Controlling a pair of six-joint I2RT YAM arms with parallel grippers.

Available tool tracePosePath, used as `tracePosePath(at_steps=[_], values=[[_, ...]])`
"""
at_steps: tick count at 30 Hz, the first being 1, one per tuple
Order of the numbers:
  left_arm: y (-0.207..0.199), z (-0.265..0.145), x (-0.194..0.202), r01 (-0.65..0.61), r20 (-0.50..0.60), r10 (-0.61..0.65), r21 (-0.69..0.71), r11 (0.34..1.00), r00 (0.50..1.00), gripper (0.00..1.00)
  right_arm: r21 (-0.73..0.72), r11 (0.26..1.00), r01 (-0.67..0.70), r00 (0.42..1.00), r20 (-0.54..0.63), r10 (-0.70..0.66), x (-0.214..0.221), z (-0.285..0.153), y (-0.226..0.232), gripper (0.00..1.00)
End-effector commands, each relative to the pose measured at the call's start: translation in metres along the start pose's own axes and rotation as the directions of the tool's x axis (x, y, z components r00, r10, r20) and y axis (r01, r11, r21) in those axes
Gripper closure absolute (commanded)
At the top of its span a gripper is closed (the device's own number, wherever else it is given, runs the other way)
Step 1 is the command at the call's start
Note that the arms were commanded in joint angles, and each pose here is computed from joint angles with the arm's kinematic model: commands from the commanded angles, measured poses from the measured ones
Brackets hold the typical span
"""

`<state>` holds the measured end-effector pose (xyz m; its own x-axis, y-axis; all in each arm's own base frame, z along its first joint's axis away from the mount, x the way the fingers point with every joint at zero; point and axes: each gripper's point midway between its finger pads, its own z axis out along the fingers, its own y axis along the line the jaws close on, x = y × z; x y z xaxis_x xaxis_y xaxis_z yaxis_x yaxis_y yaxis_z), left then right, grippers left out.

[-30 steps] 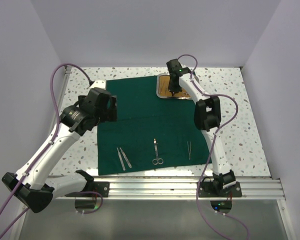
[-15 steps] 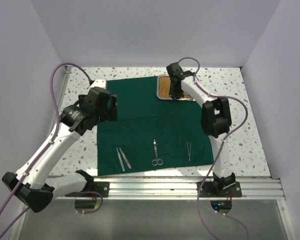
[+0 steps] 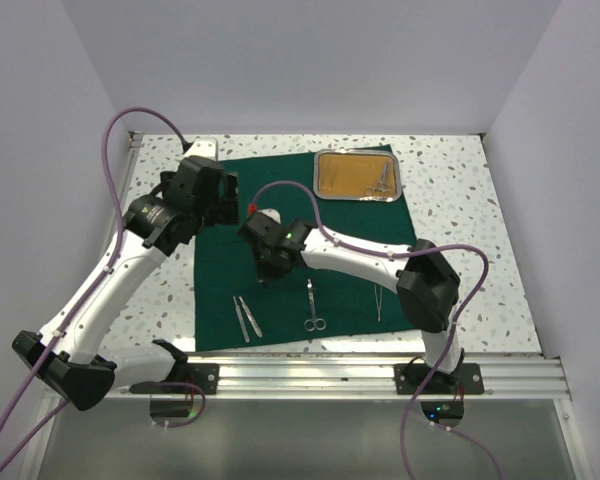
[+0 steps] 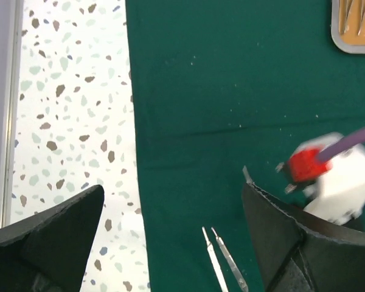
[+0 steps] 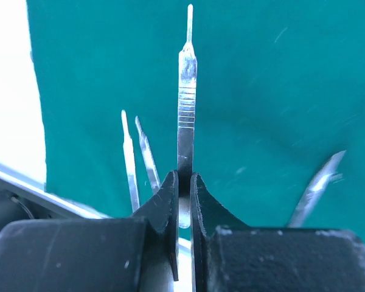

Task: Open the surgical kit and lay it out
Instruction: Place the medical item in the surgical kit.

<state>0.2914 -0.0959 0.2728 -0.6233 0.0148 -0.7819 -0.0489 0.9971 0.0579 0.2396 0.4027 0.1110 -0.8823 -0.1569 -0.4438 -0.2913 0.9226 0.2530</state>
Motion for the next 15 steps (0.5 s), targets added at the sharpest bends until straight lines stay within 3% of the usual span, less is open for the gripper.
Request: tracePosePath(at_steps=[1, 6, 15], values=[[-0.015, -0.008, -0.031, 0.045, 0.086, -0.051, 0.071, 0.996, 0.995, 0.0, -0.025, 0.998, -0.061, 0.997, -0.054, 0.059, 0.035, 0.02, 0.021, 1.0], [-0.003, -0.017, -0.033, 0.065, 0.108, -0.069, 0.036, 0.997, 0.992, 0.0, -0.043, 0.996, -0.081, 0.989, -0.129, 0.075, 0.071, 0.045, 0.037, 1.0], [0.015, -0.028, -0.04, 0.089, 0.153, -0.085, -0.018, 0.996, 0.985, 0.0, -0.04, 0.996, -0.075, 0.979, -0.195, 0.066, 0.101, 0.043, 0.054, 1.0]])
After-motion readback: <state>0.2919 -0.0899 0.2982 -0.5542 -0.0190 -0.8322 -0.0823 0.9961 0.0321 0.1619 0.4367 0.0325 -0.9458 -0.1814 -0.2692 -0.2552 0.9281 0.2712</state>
